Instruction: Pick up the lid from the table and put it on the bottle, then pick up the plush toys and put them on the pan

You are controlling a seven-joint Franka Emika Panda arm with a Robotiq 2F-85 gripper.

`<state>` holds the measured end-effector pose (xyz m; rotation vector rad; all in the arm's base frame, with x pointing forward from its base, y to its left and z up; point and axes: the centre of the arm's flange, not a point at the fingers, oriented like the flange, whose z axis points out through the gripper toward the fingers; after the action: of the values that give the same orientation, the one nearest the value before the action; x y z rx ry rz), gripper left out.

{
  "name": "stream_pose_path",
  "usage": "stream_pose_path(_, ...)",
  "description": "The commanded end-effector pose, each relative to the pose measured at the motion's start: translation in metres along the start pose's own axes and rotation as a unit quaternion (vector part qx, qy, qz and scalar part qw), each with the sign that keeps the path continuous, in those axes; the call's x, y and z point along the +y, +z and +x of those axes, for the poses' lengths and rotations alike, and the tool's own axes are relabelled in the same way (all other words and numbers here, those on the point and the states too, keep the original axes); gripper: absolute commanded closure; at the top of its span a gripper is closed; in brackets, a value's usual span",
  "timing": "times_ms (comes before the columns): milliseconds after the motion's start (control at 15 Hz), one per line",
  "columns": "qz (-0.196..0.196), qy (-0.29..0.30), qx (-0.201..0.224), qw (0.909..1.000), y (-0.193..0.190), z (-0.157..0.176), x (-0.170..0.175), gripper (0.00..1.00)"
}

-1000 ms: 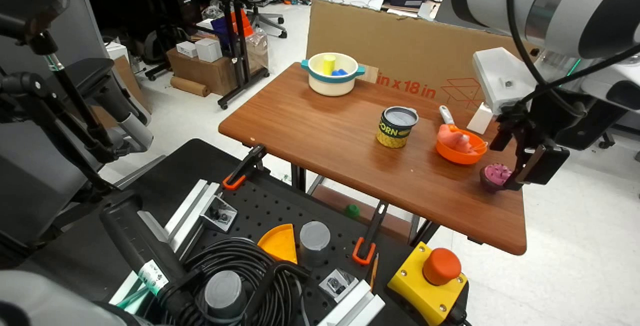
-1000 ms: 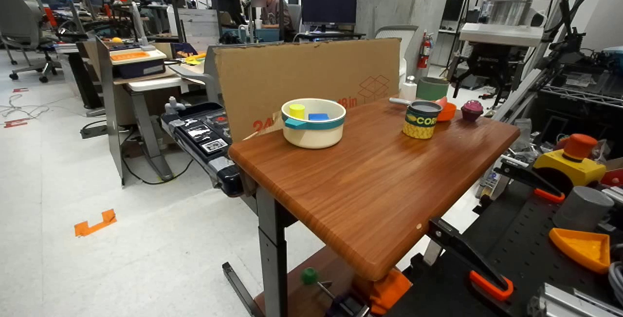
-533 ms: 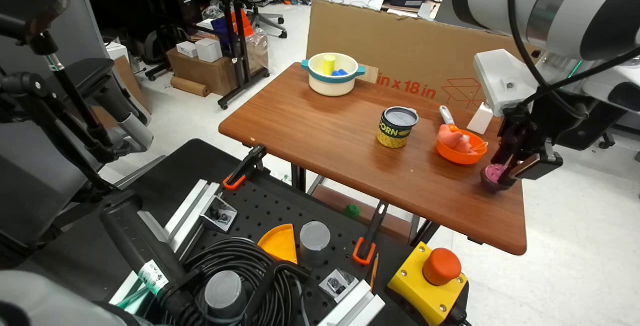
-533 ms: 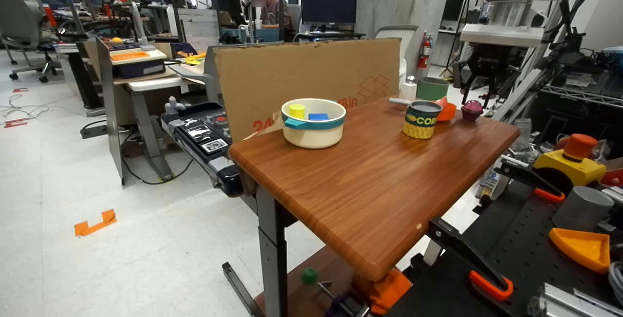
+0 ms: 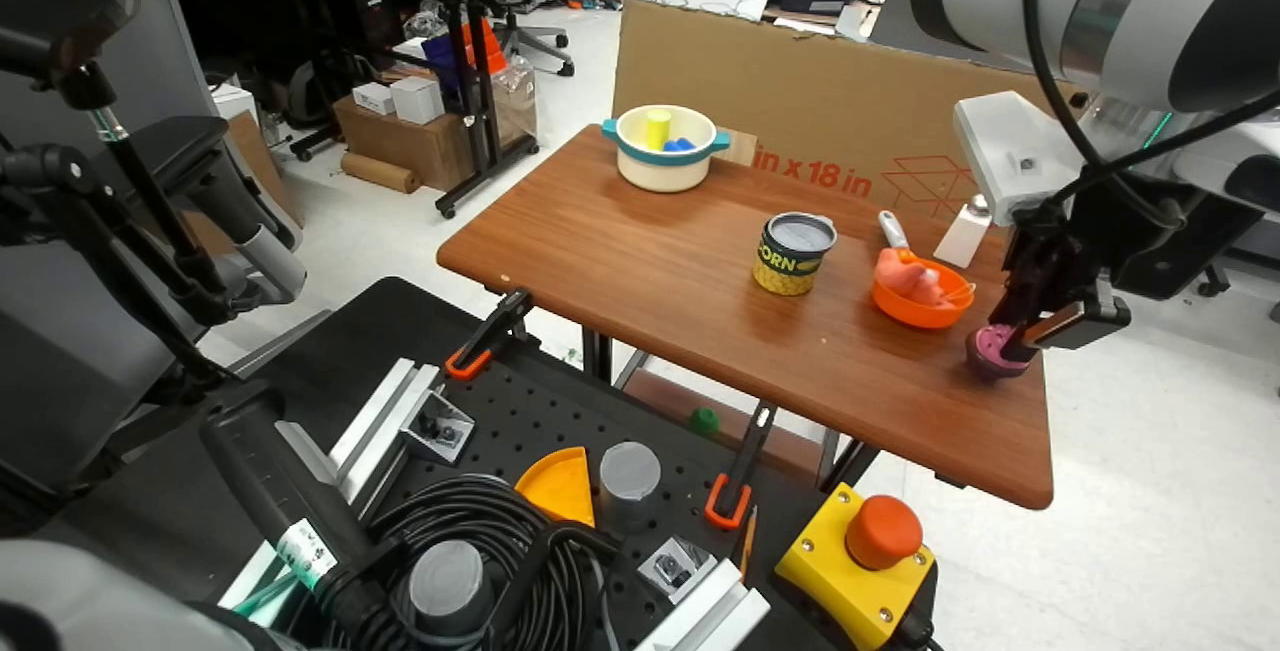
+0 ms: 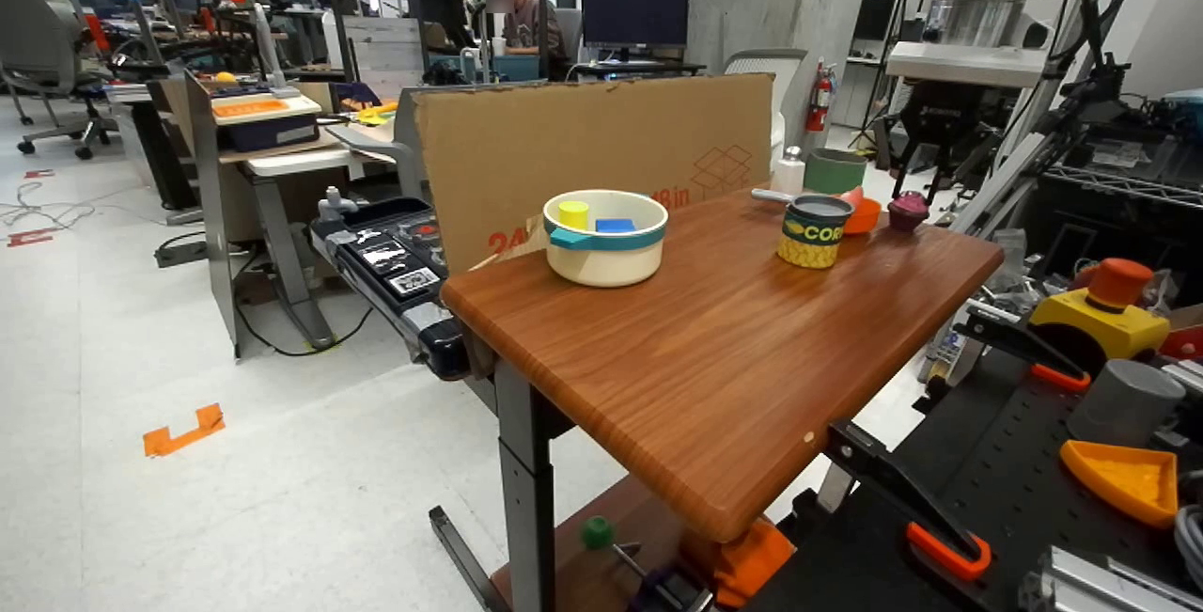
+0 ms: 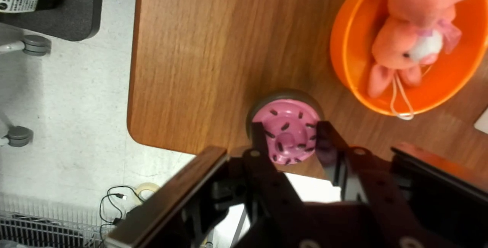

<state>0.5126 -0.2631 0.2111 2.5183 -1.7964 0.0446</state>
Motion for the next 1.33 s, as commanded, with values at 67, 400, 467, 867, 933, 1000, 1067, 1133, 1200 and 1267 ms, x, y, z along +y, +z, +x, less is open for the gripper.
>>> stream_pose_path(67,-0.006,-0.007,0.001,1.0000,-0.001,-0.004,-0.005,0.88)
stream_pose_path(400,0.003,-0.026,0.003,0.9997,-0.009,-0.015,-0.007,0.88)
stream_pose_path(467,0.005,-0.030,0.003,0.9995,-0.010,-0.017,-0.008,0.88)
stream_pose_path(867,0.013,-0.051,0.005,0.9986,-0.016,-0.027,-0.010,0.88)
stream_pose_path(933,0.013,-0.054,0.005,0.9985,-0.017,-0.029,-0.010,0.88)
stream_pose_path(1000,0.015,-0.056,0.005,0.9983,-0.018,-0.029,-0.010,0.88)
stream_pose_path(1067,0.016,-0.058,0.006,0.9981,-0.019,-0.030,-0.010,0.88)
stream_pose_path(1133,0.018,-0.060,0.006,0.9980,-0.021,-0.031,-0.010,0.88)
stream_pose_path(1200,0.021,-0.062,0.007,0.9978,-0.023,-0.032,-0.009,0.88)
stream_pose_path(1267,0.023,-0.064,0.007,0.9977,-0.025,-0.032,-0.009,0.88)
